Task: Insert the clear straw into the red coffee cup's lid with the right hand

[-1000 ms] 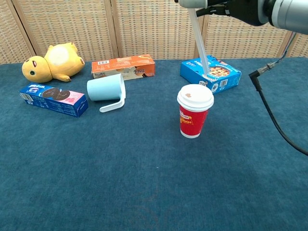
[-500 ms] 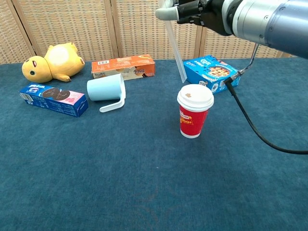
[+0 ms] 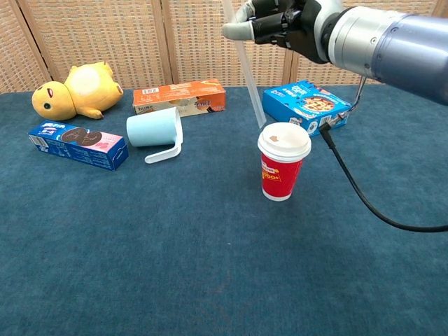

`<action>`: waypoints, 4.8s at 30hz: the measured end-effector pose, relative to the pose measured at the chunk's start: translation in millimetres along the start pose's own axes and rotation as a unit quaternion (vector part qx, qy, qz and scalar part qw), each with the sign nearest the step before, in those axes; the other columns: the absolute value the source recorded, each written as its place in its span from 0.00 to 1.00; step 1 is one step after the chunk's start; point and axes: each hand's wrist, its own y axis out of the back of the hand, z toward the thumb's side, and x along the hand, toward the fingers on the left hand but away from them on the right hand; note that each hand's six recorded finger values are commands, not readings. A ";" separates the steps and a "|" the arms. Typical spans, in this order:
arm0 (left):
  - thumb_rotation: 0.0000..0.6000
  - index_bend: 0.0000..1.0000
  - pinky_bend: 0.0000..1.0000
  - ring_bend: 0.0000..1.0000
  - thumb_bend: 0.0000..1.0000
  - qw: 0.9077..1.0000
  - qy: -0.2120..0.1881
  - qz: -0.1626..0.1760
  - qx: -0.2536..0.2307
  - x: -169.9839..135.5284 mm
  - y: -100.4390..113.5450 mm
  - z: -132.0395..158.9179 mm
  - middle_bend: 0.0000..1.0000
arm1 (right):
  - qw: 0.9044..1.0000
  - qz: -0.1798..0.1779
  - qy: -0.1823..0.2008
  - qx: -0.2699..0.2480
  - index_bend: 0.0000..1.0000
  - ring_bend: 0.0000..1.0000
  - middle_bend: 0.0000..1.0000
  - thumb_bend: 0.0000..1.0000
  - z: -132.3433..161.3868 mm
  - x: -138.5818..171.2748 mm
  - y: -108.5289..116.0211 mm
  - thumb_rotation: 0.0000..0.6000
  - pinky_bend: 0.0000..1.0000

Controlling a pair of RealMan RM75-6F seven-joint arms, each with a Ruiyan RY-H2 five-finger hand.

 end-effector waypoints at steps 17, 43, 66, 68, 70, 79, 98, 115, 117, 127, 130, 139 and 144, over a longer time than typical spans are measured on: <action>1.00 0.00 0.00 0.00 0.10 1.000 0.000 -0.001 0.000 -2.7 -0.5 1.5 0.00 | 1.000 -0.004 -0.006 0.000 0.69 0.09 0.32 0.56 -11.8 8.9 8.5 1.00 0.09; 1.00 0.00 0.00 0.00 0.10 1.000 0.005 -0.003 0.000 -3.1 -2.1 -3.4 0.00 | 1.000 0.002 -0.021 0.002 0.69 0.09 0.32 0.56 -30.0 9.8 5.0 1.00 0.09; 1.00 0.00 0.00 0.00 0.10 1.000 0.007 -0.010 0.000 -1.5 -7.0 -5.7 0.00 | 1.000 0.002 -0.028 0.001 0.69 0.09 0.32 0.56 -50.0 15.4 6.0 1.00 0.09; 1.00 0.00 0.00 0.00 0.10 1.000 0.007 -0.009 0.000 -1.6 -6.8 -5.6 0.00 | 1.000 0.002 -0.028 0.002 0.69 0.09 0.32 0.56 -52.1 16.8 6.9 1.00 0.09; 1.00 0.00 0.00 0.00 0.10 1.000 0.007 -0.010 0.000 -1.6 -7.0 -5.5 0.00 | 1.000 0.003 -0.031 -0.001 0.69 0.09 0.32 0.56 -56.4 19.7 7.9 1.00 0.09; 1.00 0.00 0.00 0.00 0.10 1.000 0.006 -0.012 -0.001 -2.4 -8.7 -3.9 0.00 | 0.999 0.018 -0.041 -0.010 0.69 0.09 0.32 0.56 -73.9 32.3 7.2 1.00 0.08; 1.00 0.00 0.00 0.00 0.10 1.000 0.009 -0.015 -0.003 -3.3 -10.5 -8.8 0.00 | 0.998 0.032 -0.051 -0.002 0.62 0.06 0.27 0.56 -86.6 34.7 -2.5 1.00 0.06; 1.00 0.00 0.00 0.00 0.10 1.000 0.010 -0.018 -0.005 -3.0 -12.8 -9.1 0.00 | 0.997 0.053 -0.049 -0.001 0.54 0.02 0.21 0.40 -91.6 39.0 -5.8 1.00 0.03; 1.00 0.00 0.00 0.00 0.10 1.000 0.010 -0.018 -0.006 -2.9 -12.8 -9.1 0.00 | 0.997 0.055 -0.049 0.001 0.53 0.01 0.20 0.37 -92.3 39.0 -5.3 1.00 0.03; 1.00 0.00 0.00 0.00 0.10 1.000 0.010 -0.020 -0.006 -2.6 -14.7 -9.8 0.00 | 0.997 0.058 -0.053 0.006 0.48 0.01 0.18 0.36 -95.3 40.5 -3.7 1.00 0.03; 1.00 0.00 0.00 0.00 0.10 1.000 0.010 -0.020 -0.006 -2.3 -15.0 -9.3 0.00 | 0.997 0.060 -0.053 0.007 0.47 0.00 0.17 0.35 -95.3 40.9 -3.7 1.00 0.03; 1.00 0.00 0.00 0.00 0.10 1.000 0.009 -0.021 -0.007 -2.7 -15.3 -8.7 0.00 | 0.996 0.072 -0.049 0.018 0.14 0.00 0.01 0.10 -92.1 42.6 -4.3 1.00 0.00; 1.00 0.00 0.00 0.00 0.10 1.000 0.009 -0.018 -0.008 -3.6 -14.2 -8.9 0.00 | 0.994 0.087 -0.045 0.054 0.00 0.00 0.00 0.00 -88.5 44.4 -2.6 1.00 0.00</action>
